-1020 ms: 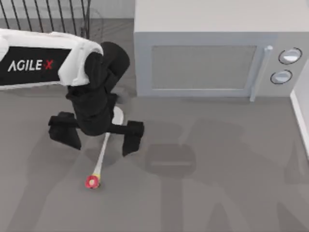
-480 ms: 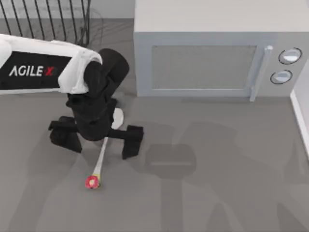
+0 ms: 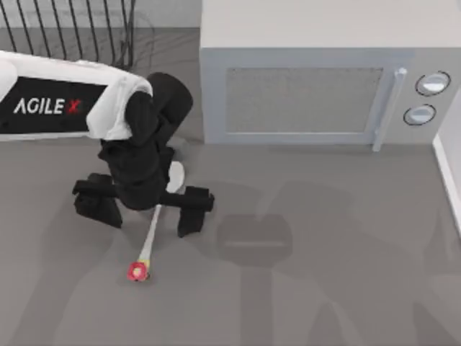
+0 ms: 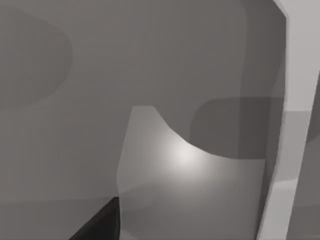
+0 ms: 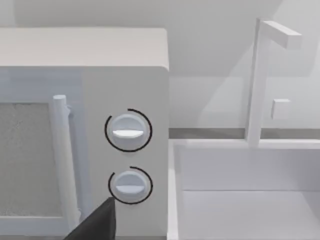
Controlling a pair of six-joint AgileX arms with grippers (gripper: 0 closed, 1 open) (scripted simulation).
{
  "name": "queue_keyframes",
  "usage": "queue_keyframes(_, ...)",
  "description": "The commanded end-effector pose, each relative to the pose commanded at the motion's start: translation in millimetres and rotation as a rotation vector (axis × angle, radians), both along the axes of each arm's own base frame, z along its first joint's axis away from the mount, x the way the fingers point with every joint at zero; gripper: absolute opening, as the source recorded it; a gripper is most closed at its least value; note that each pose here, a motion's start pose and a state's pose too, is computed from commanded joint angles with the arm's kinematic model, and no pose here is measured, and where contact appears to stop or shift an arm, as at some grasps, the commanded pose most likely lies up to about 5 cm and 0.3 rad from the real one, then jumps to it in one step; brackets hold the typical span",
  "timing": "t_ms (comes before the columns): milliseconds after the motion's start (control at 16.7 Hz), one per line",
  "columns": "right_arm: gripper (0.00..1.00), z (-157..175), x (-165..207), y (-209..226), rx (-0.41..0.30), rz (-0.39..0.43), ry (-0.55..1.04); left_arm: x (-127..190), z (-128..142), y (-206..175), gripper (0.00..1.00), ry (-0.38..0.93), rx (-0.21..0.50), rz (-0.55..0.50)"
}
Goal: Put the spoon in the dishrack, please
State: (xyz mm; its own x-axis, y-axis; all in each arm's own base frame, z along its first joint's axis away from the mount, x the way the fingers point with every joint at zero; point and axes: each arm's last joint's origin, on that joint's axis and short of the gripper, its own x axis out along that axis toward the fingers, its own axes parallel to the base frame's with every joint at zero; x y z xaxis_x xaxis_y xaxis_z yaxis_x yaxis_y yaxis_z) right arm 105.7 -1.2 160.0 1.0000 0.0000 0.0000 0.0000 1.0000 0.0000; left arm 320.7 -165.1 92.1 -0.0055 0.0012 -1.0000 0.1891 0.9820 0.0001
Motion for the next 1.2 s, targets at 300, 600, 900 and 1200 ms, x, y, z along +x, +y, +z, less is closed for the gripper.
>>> queue_keyframes(300, 1.00, 0, 0, 0, 0.000, 0.000, 0.000, 0, 0, 0, 0.00, 0.000, 0.000, 0.000)
queue_keyframes(600, 1.00, 0, 0, 0, 0.000, 0.000, 0.000, 0, 0, 0, 0.00, 0.000, 0.000, 0.000)
queue_keyframes(900, 1.00, 0, 0, 0, 0.000, 0.000, 0.000, 2, 25, 0, 0.00, -0.036, -0.007, -0.002)
queue_keyframes(1200, 1.00, 0, 0, 0, 0.000, 0.000, 0.000, 17, 79, -10, 0.00, -0.037, -0.007, 0.000)
